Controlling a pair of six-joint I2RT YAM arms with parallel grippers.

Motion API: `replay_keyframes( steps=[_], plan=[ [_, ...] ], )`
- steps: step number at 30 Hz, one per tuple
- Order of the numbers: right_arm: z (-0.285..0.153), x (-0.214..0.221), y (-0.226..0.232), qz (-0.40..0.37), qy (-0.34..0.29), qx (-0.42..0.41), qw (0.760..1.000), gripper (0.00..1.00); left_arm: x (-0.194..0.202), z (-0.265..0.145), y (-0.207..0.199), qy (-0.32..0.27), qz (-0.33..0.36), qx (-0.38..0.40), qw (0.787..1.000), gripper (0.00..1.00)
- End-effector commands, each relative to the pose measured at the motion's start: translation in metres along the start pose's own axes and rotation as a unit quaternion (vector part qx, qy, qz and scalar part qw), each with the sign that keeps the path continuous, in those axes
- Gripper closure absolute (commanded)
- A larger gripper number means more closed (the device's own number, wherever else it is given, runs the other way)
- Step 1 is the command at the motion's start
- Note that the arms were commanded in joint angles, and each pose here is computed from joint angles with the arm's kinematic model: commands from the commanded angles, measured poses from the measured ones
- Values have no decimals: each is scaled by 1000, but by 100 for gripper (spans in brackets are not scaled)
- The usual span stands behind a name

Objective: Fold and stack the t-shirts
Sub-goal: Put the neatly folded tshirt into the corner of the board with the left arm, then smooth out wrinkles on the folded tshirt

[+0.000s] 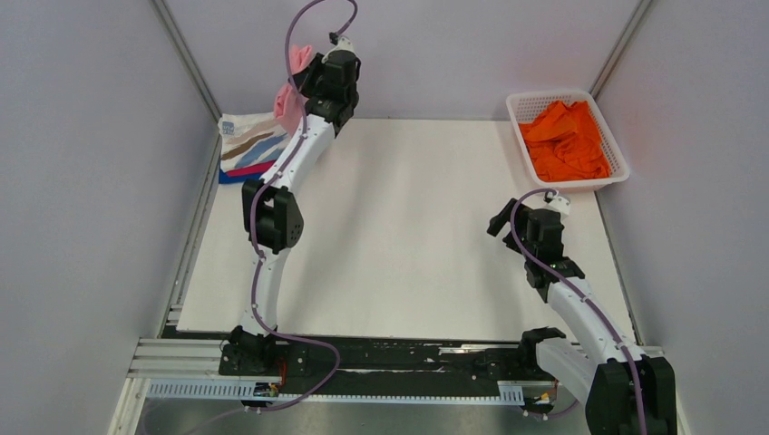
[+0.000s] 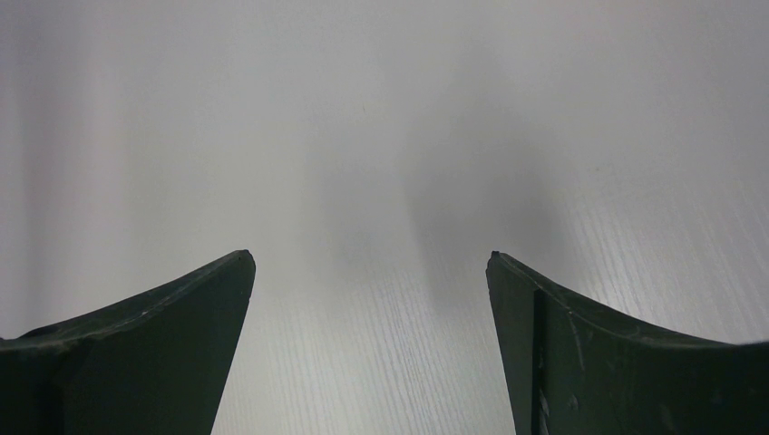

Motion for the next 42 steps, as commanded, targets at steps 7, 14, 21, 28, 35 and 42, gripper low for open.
replay_keyframes(
  steps=[7, 14, 21, 28, 35, 42],
  plan=[
    [4, -10, -1, -6, -15, 12, 1000, 0, 13, 46, 25, 8, -63, -46, 997, 100],
    [3, -10, -2, -7, -15, 18, 1000, 0, 61, 90, 25, 58, -73, -45, 995, 100],
    [3, -11, -2, -6, -15, 19, 1000, 0, 97, 123, 36, 93, -74, -58, 991, 100],
    [3, -10, -3, -7, -13, 20, 1000, 0, 114, 136, 42, 109, -75, -75, 988, 16],
    [3, -11, -1, -6, -10, 16, 1000, 0, 111, 129, 42, 119, -104, -45, 986, 0],
    [1, -12, 1, -7, -9, 6, 1000, 0, 123, 111, 18, 162, -198, 64, 965, 0]
  ],
)
Point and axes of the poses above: each gripper's point midway between its finger pads, its own z axis out along the fingers, its own y axis along the line the jaws close on, x = y × z, the point moved 7 cm from there along -z, back along the fingers, and after that the axes turned 14 degrees about -z, right-handed, at the moved point
